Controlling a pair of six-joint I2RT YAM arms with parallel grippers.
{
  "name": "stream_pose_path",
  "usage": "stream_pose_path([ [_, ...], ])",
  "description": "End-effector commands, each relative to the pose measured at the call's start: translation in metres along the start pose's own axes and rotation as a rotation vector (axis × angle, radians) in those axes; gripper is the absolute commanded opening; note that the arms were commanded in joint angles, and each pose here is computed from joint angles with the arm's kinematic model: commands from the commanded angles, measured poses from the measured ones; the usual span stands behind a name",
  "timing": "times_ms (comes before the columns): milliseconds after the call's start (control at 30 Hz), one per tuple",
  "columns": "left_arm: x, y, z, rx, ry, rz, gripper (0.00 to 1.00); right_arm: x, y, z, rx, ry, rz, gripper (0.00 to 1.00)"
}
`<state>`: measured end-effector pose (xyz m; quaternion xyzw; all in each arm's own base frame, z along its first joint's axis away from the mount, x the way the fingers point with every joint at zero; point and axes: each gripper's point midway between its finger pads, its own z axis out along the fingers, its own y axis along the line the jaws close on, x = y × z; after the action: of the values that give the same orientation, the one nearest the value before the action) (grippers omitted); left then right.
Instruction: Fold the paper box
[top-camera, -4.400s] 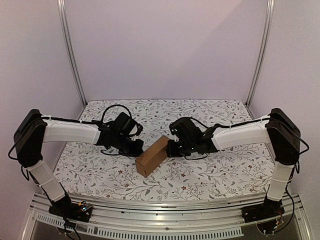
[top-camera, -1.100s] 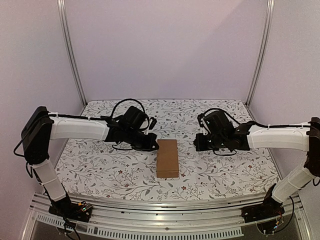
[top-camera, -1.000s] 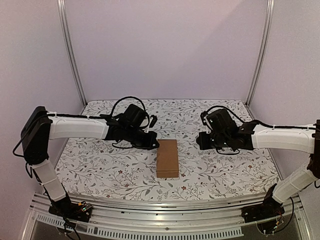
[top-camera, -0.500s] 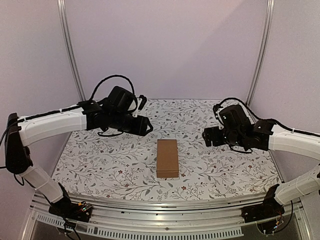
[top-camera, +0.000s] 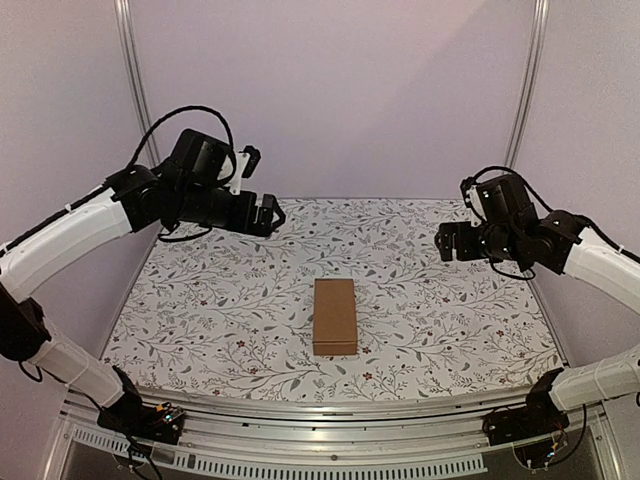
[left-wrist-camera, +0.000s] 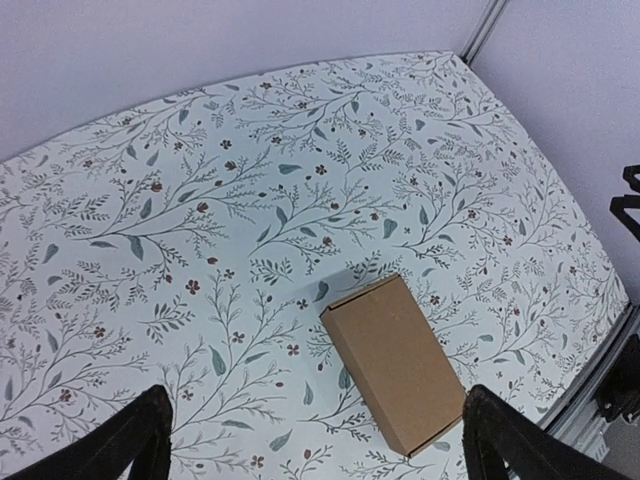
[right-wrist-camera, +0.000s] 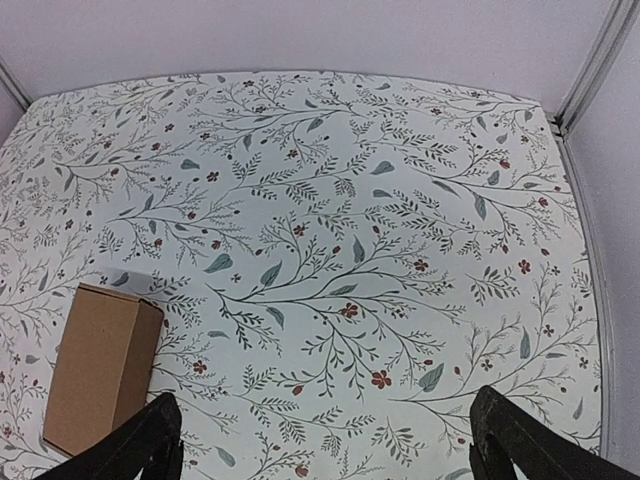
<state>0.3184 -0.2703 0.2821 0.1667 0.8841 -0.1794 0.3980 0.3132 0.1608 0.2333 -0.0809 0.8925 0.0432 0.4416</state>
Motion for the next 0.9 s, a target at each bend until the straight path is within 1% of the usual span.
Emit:
stream_pose_path([
  [0,-0.013,0.035,-0.025,-0.064,-0.016,-0.004,1.00,-0.008,-0.032,-0.018,-0.011,0.084,0.104,0.99],
  [67,-0.017,0.052,-0.033,-0.077,-0.037,-0.038,0.99,-0.014,-0.041,-0.025,-0.010,0.075,0.160,0.99],
  [133,-0.019,0.069,-0.042,-0.093,-0.059,-0.082,0.99,-0.023,-0.048,-0.038,-0.016,0.035,0.209,0.99],
  [200,-0.021,0.082,-0.050,-0.099,-0.079,-0.123,0.99,-0.035,-0.056,-0.053,0.002,-0.032,0.234,0.99],
  [333,-0.017,0.100,-0.066,-0.157,-0.117,-0.119,0.99,-0.042,-0.067,-0.076,0.024,-0.121,0.249,0.99],
  [433,-0.013,0.106,-0.077,-0.193,-0.153,-0.108,1.00,-0.038,-0.071,-0.079,0.035,-0.142,0.262,0.99],
  [533,-0.004,0.106,-0.086,-0.184,-0.184,-0.096,1.00,-0.034,-0.078,-0.082,0.070,-0.152,0.276,0.99],
  [733,0.003,0.101,-0.113,-0.143,-0.317,-0.049,1.00,-0.030,-0.090,-0.085,0.130,-0.159,0.313,0.99],
  [867,0.009,0.104,-0.120,-0.149,-0.386,-0.047,1.00,-0.032,-0.077,-0.082,0.067,-0.120,0.296,0.99],
])
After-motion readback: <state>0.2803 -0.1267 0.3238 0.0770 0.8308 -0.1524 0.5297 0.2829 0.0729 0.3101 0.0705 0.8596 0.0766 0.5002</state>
